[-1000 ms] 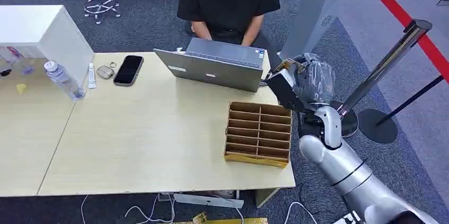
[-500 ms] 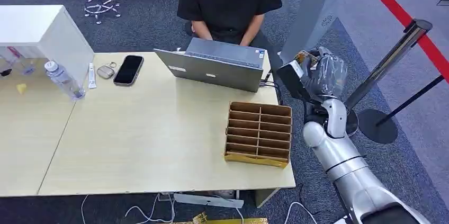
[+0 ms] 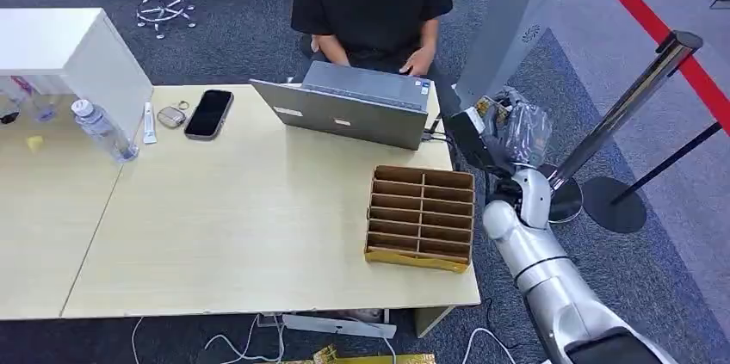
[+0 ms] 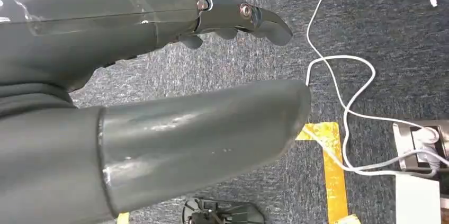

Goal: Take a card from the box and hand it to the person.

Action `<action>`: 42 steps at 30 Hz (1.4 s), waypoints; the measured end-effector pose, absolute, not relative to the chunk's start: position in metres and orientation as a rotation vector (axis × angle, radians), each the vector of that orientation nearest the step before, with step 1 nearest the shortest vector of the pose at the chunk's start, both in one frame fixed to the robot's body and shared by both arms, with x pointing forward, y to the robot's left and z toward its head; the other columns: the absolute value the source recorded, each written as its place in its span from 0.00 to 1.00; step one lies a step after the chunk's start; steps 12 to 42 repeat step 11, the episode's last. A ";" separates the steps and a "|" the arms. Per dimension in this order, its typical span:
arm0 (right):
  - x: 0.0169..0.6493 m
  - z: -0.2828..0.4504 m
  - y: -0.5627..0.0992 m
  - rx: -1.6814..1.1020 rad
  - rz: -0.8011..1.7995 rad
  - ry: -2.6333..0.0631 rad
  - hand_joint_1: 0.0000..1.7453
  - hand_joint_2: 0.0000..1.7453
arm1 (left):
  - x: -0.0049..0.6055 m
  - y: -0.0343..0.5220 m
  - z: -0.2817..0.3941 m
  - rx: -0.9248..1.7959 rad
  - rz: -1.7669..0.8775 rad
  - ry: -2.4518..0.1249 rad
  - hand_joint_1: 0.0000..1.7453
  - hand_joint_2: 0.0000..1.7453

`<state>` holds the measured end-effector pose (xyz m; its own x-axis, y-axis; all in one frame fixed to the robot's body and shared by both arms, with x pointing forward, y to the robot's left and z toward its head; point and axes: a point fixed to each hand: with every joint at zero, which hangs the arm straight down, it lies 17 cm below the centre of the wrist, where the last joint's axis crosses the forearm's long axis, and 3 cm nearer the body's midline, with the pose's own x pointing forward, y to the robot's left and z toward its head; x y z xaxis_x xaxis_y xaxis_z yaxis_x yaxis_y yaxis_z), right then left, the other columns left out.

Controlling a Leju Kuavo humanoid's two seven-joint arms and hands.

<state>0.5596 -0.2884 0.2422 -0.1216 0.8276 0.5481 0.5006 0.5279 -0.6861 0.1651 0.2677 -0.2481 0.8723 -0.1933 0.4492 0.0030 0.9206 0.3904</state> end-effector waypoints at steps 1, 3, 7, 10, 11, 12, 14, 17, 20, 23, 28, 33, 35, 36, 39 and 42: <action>0.560 0.240 -0.288 -1.107 0.411 -1.773 0.91 1.00 | 0.165 0.268 -0.248 0.392 -0.105 -0.504 0.00 0.00; 0.560 0.237 -0.288 -1.101 0.410 -1.766 0.91 1.00 | 0.165 0.268 -0.248 0.392 -0.105 -0.503 0.00 0.00; 0.561 0.232 -0.285 -1.091 0.412 -1.759 0.91 1.00 | 0.166 0.267 -0.248 0.390 -0.106 -0.503 0.00 0.00; 0.561 0.228 -0.284 -1.082 0.410 -1.753 0.90 1.00 | 0.166 0.267 -0.248 0.390 -0.106 -0.504 0.00 0.00; 0.562 0.227 -0.284 -1.082 0.411 -1.752 0.90 1.00 | 0.166 0.267 -0.248 0.390 -0.107 -0.504 0.00 0.00; 0.562 0.227 -0.284 -1.082 0.411 -1.752 0.90 1.00 | 0.166 0.267 -0.248 0.390 -0.107 -0.504 0.00 0.00; 0.562 0.227 -0.284 -1.082 0.411 -1.752 0.90 1.00 | 0.166 0.267 -0.248 0.390 -0.107 -0.504 0.00 0.00; 0.562 0.227 -0.284 -1.082 0.411 -1.752 0.90 1.00 | 0.166 0.267 -0.248 0.390 -0.107 -0.504 0.00 0.00; 0.562 0.227 -0.284 -1.082 0.411 -1.752 0.90 1.00 | 0.166 0.267 -0.248 0.390 -0.107 -0.504 0.00 0.00; 0.562 0.227 -0.284 -1.082 0.411 -1.752 0.90 1.00 | 0.166 0.267 -0.248 0.390 -0.107 -0.504 0.00 0.00; 0.562 0.227 -0.284 -1.082 0.411 -1.752 0.90 1.00 | 0.166 0.267 -0.248 0.390 -0.107 -0.504 0.00 0.00; 0.562 0.227 -0.284 -1.082 0.411 -1.752 0.90 1.00 | 0.166 0.267 -0.248 0.390 -0.107 -0.504 0.00 0.00; 0.562 0.227 -0.284 -1.082 0.411 -1.752 0.90 1.00 | 0.166 0.267 -0.248 0.390 -0.107 -0.504 0.00 0.00; 0.562 0.227 -0.284 -1.082 0.411 -1.752 0.90 1.00 | 0.166 0.267 -0.248 0.390 -0.107 -0.504 0.00 0.00; 0.562 0.227 -0.284 -1.082 0.411 -1.752 0.90 1.00 | 0.166 0.267 -0.248 0.390 -0.107 -0.504 0.00 0.00; 0.562 0.227 -0.284 -1.082 0.411 -1.752 0.90 1.00 | 0.166 0.267 -0.248 0.390 -0.107 -0.504 0.00 0.00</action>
